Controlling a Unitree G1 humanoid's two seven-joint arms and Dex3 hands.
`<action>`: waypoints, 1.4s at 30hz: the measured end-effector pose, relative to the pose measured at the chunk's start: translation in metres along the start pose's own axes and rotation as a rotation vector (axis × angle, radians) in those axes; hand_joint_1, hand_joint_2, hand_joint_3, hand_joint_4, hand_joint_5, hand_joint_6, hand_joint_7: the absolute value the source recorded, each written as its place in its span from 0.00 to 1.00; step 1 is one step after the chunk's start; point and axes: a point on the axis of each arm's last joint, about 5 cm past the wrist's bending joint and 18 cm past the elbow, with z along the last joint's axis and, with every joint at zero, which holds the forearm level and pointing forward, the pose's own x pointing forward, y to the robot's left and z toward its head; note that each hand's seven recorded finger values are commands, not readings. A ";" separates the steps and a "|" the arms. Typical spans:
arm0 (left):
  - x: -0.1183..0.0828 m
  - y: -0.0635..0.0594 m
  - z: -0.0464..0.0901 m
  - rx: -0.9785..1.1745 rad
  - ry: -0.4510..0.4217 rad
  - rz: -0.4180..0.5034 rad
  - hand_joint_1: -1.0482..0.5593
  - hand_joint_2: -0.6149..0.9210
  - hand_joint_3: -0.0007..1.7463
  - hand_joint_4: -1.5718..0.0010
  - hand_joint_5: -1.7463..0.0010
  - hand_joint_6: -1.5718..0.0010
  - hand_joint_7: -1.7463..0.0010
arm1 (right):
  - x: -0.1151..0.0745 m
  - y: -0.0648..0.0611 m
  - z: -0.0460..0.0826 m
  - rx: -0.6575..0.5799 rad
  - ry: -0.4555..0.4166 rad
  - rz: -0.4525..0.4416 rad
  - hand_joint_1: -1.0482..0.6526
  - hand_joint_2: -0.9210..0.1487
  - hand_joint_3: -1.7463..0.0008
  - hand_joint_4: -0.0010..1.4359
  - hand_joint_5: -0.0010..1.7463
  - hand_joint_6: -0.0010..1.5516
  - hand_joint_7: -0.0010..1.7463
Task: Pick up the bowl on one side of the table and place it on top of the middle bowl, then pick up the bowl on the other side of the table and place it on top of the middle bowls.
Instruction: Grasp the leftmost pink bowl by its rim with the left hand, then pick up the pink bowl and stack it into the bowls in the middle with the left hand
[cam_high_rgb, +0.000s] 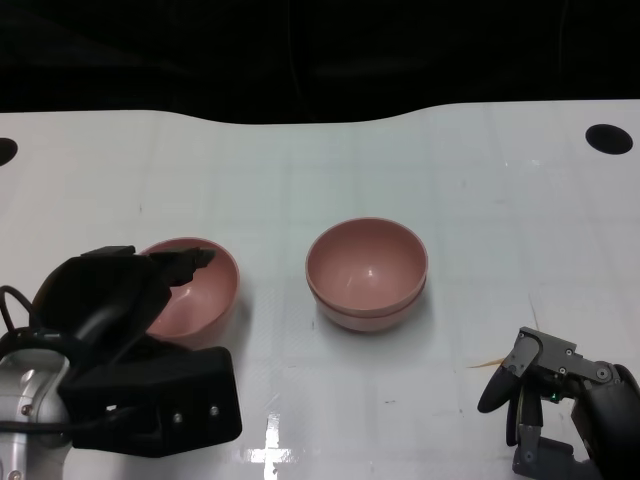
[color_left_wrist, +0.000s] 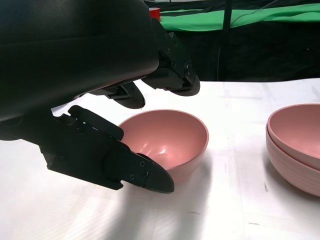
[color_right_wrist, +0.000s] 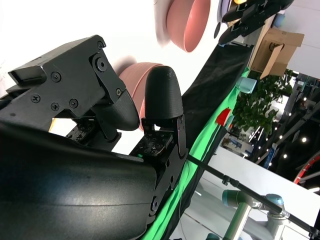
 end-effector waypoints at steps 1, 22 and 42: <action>0.000 0.000 0.000 0.001 -0.001 -0.003 0.32 1.00 0.01 0.75 0.85 0.75 1.00 | 0.000 0.000 0.000 0.000 0.000 0.000 0.59 0.63 0.07 0.66 1.00 0.53 0.87; 0.067 -0.028 -0.008 0.172 -0.018 -0.245 0.49 1.00 0.12 0.55 0.00 0.34 0.86 | 0.004 0.003 0.008 0.010 -0.006 0.009 0.59 0.61 0.09 0.64 1.00 0.54 0.84; 0.065 -0.017 0.010 0.062 -0.287 0.096 0.50 0.84 0.39 0.49 0.00 0.57 0.15 | 0.004 0.003 0.008 0.000 -0.012 0.020 0.59 0.64 0.06 0.65 1.00 0.55 0.84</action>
